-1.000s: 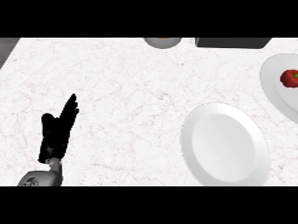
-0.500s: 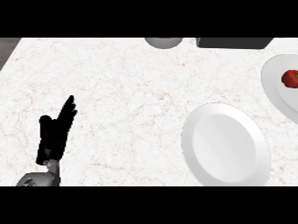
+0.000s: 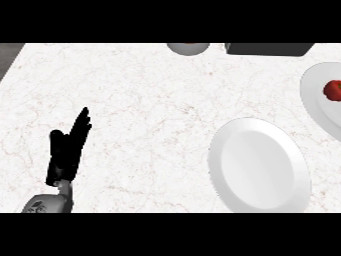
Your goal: Pick the bell pepper from the plate and place it in the plate
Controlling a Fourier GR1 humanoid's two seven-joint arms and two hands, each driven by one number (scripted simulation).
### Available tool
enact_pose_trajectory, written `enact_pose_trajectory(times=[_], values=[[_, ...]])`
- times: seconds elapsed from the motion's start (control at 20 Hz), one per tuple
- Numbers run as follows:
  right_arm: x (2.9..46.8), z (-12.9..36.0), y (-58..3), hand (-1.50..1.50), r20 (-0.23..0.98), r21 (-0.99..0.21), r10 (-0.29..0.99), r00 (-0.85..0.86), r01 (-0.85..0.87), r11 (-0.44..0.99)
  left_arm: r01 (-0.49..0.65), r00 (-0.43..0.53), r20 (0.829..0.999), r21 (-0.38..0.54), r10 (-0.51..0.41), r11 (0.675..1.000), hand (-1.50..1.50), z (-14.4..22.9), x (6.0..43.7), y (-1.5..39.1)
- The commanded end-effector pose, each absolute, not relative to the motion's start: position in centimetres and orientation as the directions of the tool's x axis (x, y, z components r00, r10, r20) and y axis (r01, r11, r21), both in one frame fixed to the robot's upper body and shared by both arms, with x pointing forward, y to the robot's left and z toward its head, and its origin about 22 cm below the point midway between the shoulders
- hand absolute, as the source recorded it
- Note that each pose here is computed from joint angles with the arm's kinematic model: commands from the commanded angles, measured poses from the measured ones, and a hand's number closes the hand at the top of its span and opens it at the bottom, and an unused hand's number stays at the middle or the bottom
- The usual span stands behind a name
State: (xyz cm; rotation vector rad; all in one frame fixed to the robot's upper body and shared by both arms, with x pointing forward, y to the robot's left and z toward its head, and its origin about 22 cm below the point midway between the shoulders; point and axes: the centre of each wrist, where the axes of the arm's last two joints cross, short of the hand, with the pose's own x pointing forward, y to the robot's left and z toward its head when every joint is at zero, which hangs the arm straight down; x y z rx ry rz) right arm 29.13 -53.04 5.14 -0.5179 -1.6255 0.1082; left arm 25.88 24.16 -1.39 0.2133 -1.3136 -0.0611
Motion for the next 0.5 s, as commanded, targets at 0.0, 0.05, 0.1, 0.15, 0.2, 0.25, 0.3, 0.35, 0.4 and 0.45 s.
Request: enact_pose_trajectory(times=[0.0, 0.05, 0.1, 0.15, 0.2, 0.25, 0.3, 0.35, 0.4, 0.45], values=[[29.0, 4.8, -53.0, -1.50, 0.913, -0.390, 0.408, -0.008, 0.277, 0.878, -0.064, 0.256, 0.952, 0.189, -0.167, 0.980, 0.00, -1.5, 26.0, 24.3], [27.3, 4.1, -53.9, -1.50, 0.908, -0.398, 0.419, -0.017, 0.285, 0.872, -0.075, 0.261, 0.950, 0.195, -0.170, 0.978, 0.00, -0.7, 25.9, 24.5], [29.3, 5.1, -52.9, -1.50, 0.914, -0.391, 0.405, 0.011, 0.292, 0.873, -0.073, 0.258, 0.950, 0.199, -0.174, 0.977, 0.00, -2.5, 24.9, 22.9], [29.4, 4.9, -52.7, -1.50, 0.908, -0.403, 0.419, 0.011, 0.298, 0.865, -0.066, 0.246, 0.956, 0.182, -0.161, 0.981, 0.00, -0.9, 25.4, 23.8], [28.9, 4.6, -52.9, -1.50, 0.910, -0.400, 0.413, 0.018, 0.296, 0.868, -0.081, 0.265, 0.951, 0.187, -0.160, 0.979, 0.00, 0.0, 26.3, 25.5], [28.2, 6.7, -54.7, -1.50, 0.906, -0.410, 0.423, 0.023, 0.298, 0.862, -0.074, 0.262, 0.948, 0.204, -0.179, 0.976, 0.00, -0.2, 25.5, 24.3], [28.5, 5.0, -53.4, -1.50, 0.894, -0.434, 0.447, 0.032, 0.313, 0.845, -0.068, 0.243, 0.953, 0.202, -0.180, 0.977, 0.00, -1.4, 25.4, 23.8], [27.5, 4.3, -53.9, -1.50, 0.893, -0.438, 0.447, 0.046, 0.316, 0.842, -0.074, 0.255, 0.952, 0.197, -0.173, 0.978, 0.00, 0.4, 26.6, 24.5], [26.8, 3.9, -54.3, -1.50, 0.897, -0.429, 0.440, 0.045, 0.331, 0.841, -0.075, 0.268, 0.950, 0.190, -0.163, 0.979, 0.00, -0.3, 26.0, 23.8], [26.4, 4.6, -54.9, -1.50, 0.894, -0.436, 0.445, 0.049, 0.316, 0.842, -0.087, 0.255, 0.953, 0.189, -0.162, 0.978, 0.00, 1.5, 26.6, 24.3]])
